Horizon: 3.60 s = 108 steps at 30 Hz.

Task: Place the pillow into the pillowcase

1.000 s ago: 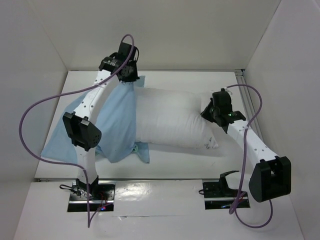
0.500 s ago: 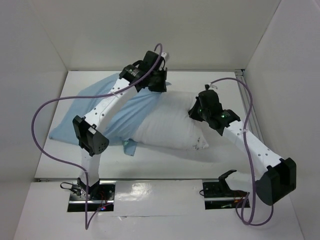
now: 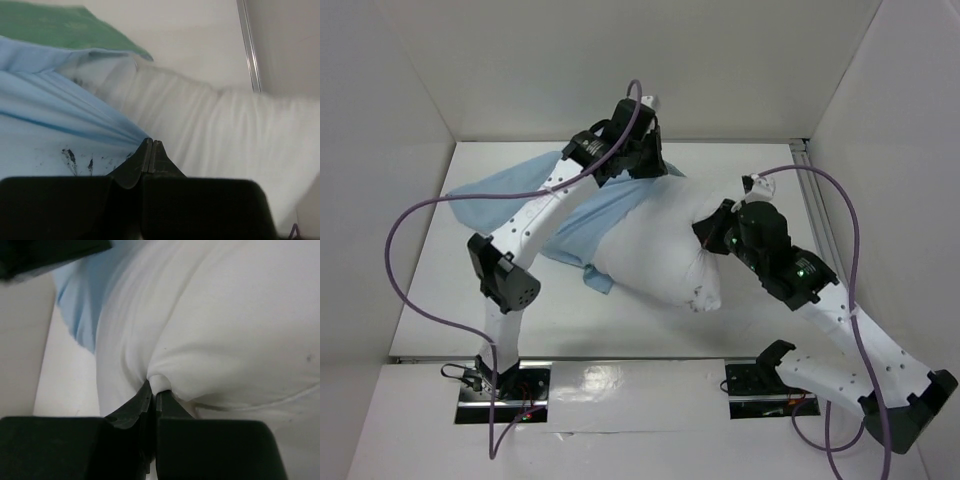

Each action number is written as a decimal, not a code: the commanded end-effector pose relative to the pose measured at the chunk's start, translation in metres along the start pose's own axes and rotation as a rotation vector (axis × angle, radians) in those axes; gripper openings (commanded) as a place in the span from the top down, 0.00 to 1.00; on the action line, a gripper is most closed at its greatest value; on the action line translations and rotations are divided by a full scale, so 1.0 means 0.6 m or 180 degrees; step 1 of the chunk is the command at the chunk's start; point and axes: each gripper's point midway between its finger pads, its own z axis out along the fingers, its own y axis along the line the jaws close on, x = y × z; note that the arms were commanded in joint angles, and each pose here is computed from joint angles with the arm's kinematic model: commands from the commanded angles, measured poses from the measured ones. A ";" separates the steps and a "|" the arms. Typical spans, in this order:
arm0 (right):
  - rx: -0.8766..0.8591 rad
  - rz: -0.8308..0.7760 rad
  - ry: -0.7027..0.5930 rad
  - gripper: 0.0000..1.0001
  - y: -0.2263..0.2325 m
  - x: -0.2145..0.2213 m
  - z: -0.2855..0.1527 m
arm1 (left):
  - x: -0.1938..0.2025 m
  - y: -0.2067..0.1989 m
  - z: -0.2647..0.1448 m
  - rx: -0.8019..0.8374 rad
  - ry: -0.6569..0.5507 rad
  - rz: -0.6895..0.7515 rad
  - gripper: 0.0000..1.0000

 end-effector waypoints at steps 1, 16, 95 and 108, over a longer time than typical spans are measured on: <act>-0.0888 0.0374 -0.0337 1.00 0.114 -0.043 -0.034 | -0.007 -0.088 0.044 0.0712 0.0134 0.0010 1.00; 0.0446 -0.0814 -0.0051 0.04 -0.022 -0.013 -0.067 | -0.052 0.005 -0.040 0.0148 -0.0137 0.0454 0.16; -0.1844 -0.0695 0.0805 1.00 0.253 -0.036 0.282 | -0.120 0.263 -0.194 -0.1643 -0.0469 0.0011 1.00; -0.1742 -0.0432 0.1655 1.00 0.129 0.141 -0.007 | -0.015 0.225 -0.049 -0.1486 -0.0068 -0.0173 1.00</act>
